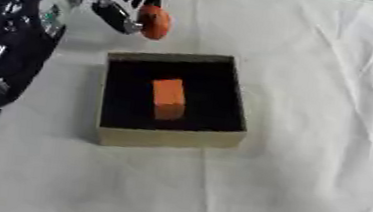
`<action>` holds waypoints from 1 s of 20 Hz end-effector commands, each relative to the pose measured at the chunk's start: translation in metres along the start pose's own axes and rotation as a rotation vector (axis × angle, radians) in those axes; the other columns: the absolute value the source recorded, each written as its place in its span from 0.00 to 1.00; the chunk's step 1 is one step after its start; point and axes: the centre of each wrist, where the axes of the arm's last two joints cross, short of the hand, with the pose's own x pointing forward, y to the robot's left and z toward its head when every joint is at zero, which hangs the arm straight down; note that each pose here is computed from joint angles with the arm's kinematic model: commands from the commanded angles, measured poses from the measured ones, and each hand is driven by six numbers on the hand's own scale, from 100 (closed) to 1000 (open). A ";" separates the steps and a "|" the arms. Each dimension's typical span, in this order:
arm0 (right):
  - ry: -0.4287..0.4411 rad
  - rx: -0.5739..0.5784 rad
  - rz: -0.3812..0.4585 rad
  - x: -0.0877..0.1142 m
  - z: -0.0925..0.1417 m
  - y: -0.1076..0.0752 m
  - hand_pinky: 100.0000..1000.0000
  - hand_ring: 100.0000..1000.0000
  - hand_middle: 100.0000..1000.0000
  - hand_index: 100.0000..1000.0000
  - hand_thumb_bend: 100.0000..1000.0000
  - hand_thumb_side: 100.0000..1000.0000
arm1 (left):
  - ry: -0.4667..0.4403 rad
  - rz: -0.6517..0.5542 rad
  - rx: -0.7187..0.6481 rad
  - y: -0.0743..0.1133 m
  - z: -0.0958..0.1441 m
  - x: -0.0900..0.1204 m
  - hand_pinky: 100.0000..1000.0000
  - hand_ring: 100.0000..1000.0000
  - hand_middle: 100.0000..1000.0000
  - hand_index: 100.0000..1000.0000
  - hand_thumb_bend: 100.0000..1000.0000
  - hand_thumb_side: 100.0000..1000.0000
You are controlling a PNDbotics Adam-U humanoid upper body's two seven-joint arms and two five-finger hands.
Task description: Pick up objects on the table and place them in the box.
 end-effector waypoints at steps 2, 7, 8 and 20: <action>-0.028 -0.027 0.011 0.006 -0.006 -0.007 0.80 0.74 0.63 0.75 0.00 1.00 | -0.042 -0.051 0.090 0.034 0.009 0.008 0.36 0.41 0.43 0.63 0.00 0.07; -0.020 -0.025 0.014 0.005 -0.002 -0.006 0.80 0.74 0.63 0.75 0.00 1.00 | -0.154 -0.062 0.120 0.045 0.015 0.033 0.36 0.41 0.43 0.63 0.00 0.08; -0.018 -0.024 0.013 0.004 -0.001 -0.006 0.80 0.74 0.63 0.75 0.00 1.00 | -0.171 -0.056 0.118 0.045 0.016 0.038 0.37 0.41 0.43 0.63 0.00 0.09; -0.013 -0.025 -0.002 0.006 0.001 -0.003 0.80 0.74 0.63 0.75 0.00 1.00 | -0.299 0.102 -0.045 0.013 0.005 0.075 0.37 0.41 0.43 0.64 0.00 0.23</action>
